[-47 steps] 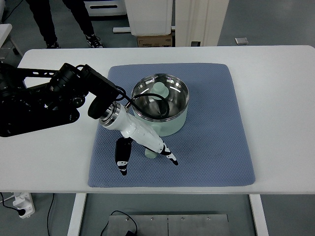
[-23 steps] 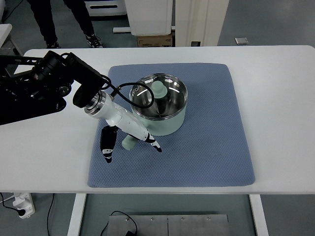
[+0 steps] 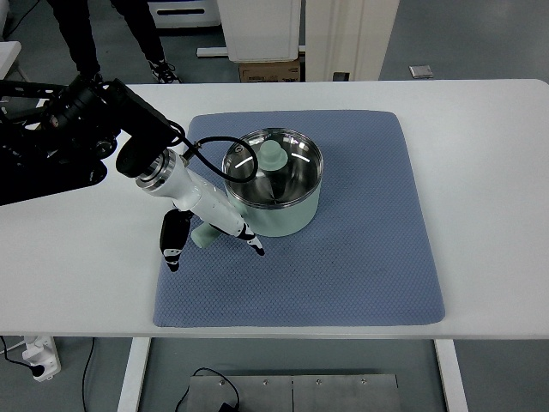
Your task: Rotate green pot handle
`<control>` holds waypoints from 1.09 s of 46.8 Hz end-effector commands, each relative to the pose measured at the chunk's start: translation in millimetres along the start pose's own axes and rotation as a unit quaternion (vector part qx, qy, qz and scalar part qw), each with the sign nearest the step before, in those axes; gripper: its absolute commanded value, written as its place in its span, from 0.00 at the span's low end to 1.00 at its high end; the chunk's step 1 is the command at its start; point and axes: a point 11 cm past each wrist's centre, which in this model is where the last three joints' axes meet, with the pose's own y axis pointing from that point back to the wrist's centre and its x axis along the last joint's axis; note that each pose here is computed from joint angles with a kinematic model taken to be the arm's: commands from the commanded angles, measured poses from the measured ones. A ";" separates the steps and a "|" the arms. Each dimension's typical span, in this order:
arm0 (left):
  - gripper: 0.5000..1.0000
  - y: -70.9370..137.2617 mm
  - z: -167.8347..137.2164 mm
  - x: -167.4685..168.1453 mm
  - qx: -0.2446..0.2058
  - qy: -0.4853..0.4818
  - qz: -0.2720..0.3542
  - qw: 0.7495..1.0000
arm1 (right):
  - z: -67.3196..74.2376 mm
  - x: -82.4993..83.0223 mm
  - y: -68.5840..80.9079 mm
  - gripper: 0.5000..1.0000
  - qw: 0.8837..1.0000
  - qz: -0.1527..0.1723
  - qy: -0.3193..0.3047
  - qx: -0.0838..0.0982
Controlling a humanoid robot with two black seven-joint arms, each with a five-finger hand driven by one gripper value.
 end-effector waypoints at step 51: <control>1.00 4.6 -55.3 -17.0 0.097 -0.010 -0.013 0.995 | -0.2 0.0 0.0 1.00 1.000 0.000 0.000 0.000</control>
